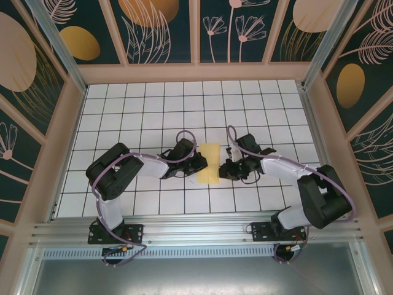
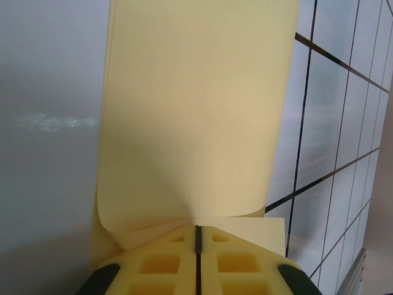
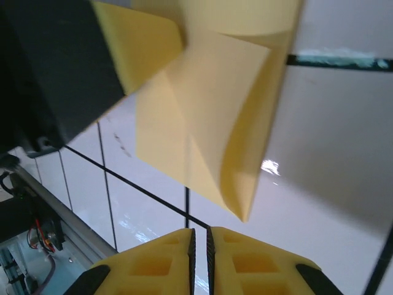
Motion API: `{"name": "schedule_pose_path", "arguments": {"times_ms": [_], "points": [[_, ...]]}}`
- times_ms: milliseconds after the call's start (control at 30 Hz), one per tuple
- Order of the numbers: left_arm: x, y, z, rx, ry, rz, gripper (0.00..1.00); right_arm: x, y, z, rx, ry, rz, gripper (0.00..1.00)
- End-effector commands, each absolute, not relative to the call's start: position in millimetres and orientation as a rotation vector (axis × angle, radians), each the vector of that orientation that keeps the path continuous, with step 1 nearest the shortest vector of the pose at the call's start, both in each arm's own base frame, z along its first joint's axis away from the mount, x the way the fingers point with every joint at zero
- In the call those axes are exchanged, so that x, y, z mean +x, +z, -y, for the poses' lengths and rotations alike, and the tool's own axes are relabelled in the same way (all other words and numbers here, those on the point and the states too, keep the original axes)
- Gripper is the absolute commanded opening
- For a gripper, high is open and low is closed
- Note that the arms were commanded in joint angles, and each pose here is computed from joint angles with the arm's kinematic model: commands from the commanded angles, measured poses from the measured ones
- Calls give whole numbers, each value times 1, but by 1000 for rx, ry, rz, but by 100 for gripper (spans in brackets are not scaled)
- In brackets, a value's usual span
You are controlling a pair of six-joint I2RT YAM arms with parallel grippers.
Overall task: Fold a paper plane with a square sheet of paper (pick it up from the middle)
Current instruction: Fold the triangle a second time at the center of the table.
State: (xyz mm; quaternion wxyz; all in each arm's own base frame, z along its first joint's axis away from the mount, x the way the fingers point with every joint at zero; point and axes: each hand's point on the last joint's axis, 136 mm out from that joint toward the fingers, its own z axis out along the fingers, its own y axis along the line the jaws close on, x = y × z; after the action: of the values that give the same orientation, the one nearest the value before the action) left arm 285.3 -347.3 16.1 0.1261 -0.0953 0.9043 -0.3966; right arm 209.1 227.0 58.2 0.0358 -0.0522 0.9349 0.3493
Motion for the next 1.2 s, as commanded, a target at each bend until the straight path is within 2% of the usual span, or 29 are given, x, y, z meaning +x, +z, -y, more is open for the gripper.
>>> {"name": "schedule_pose_path", "arguments": {"times_ms": [0,167,367,1167], "points": [[278,-6,334,-291,-1043,-2712,8,223,70,-253,-204,1162,-2815,17],[279,-3,336,-289,-1055,-2703,9,227,45,-269,-235,1167,-2874,17],[280,0,336,-287,-1064,-2695,9,225,18,-261,-229,1097,-2953,16],[279,-4,332,-291,-1024,-2707,9,187,4,-221,-220,1059,-3033,18]]}}
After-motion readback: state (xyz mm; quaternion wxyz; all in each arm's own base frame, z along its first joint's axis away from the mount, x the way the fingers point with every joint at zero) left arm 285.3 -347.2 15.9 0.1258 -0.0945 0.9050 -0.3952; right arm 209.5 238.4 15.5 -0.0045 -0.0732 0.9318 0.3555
